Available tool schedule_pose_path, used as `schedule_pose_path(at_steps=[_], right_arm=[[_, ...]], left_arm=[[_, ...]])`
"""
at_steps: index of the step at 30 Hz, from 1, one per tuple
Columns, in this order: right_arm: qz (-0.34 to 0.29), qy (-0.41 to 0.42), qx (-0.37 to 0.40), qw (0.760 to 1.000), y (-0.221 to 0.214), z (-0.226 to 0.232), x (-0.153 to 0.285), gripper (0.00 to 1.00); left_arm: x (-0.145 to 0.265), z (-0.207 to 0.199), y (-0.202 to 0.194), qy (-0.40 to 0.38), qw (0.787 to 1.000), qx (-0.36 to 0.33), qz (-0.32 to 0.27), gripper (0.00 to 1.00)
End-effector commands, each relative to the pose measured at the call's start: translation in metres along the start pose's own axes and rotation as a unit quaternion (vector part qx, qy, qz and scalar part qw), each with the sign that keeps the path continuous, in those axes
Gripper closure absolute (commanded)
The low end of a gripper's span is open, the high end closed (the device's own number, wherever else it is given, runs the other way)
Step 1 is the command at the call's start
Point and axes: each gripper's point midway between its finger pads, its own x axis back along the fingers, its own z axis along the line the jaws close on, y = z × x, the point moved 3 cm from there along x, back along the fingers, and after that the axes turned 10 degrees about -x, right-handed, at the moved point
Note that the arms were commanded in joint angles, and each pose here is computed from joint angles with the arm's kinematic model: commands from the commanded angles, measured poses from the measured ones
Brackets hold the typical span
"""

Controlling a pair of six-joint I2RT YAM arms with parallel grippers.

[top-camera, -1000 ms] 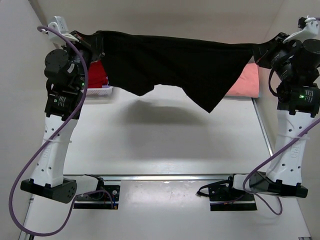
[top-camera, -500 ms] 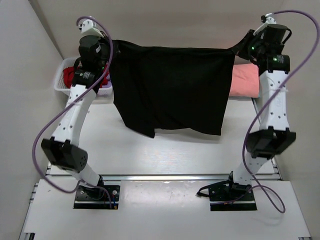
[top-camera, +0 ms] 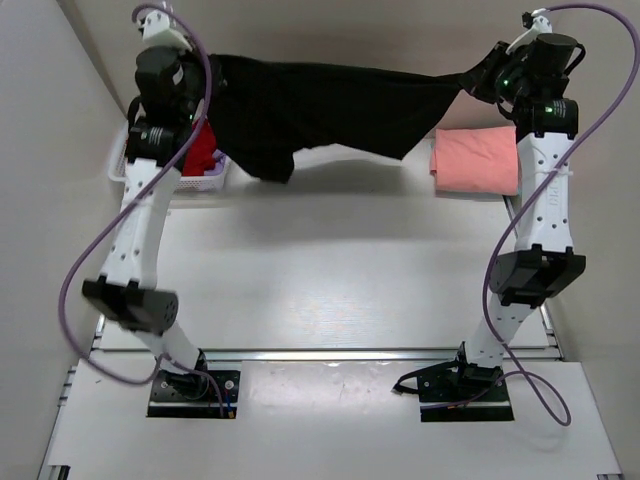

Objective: Fold and stack the t-shirts
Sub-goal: Flatten out the tshirt, then grap the side of the flattened tshirt closest away from the robot with both arms

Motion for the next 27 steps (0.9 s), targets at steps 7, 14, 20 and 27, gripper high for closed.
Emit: schedule_pose_path(at_steps=[7,14,20,27], right_arm=[[0.175,-0.073,-0.055,0.980,-0.127,-0.072,0.015,1.00],[0.285,-0.161,-0.127,0.936,-0.258,-0.139,0.063,1.00],[0.363,-0.228,-0.156,0.890,-0.332,-0.161,0.118,1.00],[0.425,-0.262,-0.164,0.851,-0.365,-0.157,0.163,1.00]], left_arm=[[0.126,0.023,-0.172,0.008,0.979,0.099,0.180,1.00],[0.214,0.042,-0.324,0.023,0.923,0.131,0.362,1.00],[0.265,0.058,-0.368,0.040,0.892,0.148,0.425,1.00],[0.294,0.054,-0.375,0.034,0.874,0.164,0.455,1.00]])
